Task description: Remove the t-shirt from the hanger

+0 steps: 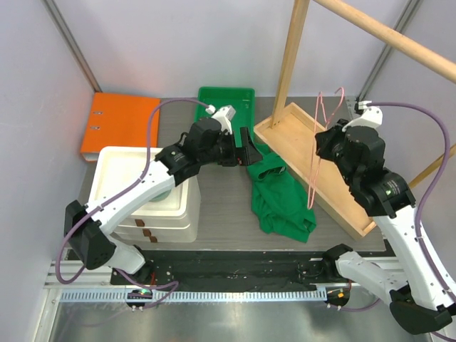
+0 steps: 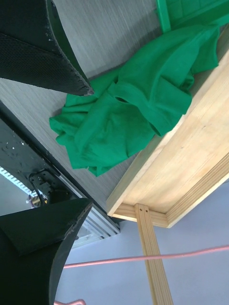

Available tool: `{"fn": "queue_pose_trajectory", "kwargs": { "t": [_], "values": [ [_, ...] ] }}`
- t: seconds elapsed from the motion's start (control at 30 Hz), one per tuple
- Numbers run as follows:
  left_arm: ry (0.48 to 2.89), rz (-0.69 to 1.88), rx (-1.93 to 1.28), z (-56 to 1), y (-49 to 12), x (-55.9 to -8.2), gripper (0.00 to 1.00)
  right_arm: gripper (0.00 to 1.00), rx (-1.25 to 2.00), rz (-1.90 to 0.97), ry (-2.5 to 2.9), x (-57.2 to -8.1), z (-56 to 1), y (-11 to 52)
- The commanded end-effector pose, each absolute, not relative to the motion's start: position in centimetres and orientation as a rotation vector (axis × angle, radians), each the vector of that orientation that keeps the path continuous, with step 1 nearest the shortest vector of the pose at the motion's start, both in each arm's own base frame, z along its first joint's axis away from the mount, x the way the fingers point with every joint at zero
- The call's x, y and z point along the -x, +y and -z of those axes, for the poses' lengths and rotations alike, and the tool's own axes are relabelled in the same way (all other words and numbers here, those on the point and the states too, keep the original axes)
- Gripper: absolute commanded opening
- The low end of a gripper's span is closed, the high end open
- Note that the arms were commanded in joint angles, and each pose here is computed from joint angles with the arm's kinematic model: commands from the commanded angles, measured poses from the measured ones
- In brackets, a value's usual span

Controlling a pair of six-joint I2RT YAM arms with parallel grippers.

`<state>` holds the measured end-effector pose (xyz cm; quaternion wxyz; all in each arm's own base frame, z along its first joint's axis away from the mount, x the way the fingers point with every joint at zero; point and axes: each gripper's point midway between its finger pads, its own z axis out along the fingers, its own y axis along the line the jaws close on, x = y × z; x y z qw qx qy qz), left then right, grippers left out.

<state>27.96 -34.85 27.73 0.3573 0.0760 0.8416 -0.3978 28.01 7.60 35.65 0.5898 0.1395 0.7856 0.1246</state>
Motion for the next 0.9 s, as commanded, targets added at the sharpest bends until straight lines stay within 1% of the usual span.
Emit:
{"fn": "queue_pose_trajectory", "kwargs": {
  "t": [0.0,0.13,0.27,0.6,0.87],
  "values": [
    [2.072,1.178,-0.215,-30.6,-36.3,-27.8,0.87,0.01,-0.393,-0.264,1.729,-28.5,-39.7,6.5],
    [2.058,1.205,-0.228,-31.4,-36.6,-27.5,0.87,0.01,-0.428,-0.217,1.69,-29.2,-41.2,5.7],
    [2.045,1.293,-0.236,-32.0,-37.6,-26.9,0.86,0.01,-0.461,-0.19,1.645,-30.3,-42.6,5.3],
    [2.081,1.388,-0.308,-30.7,-40.5,-25.3,0.84,0.01,-0.613,-0.062,1.388,-30.6,-47.6,1.3],
    [2.091,1.372,-0.363,-29.6,-42.2,-24.0,0.83,0.01,-0.699,0.096,1.283,-31.6,-48.4,-0.9]
  ]
}}
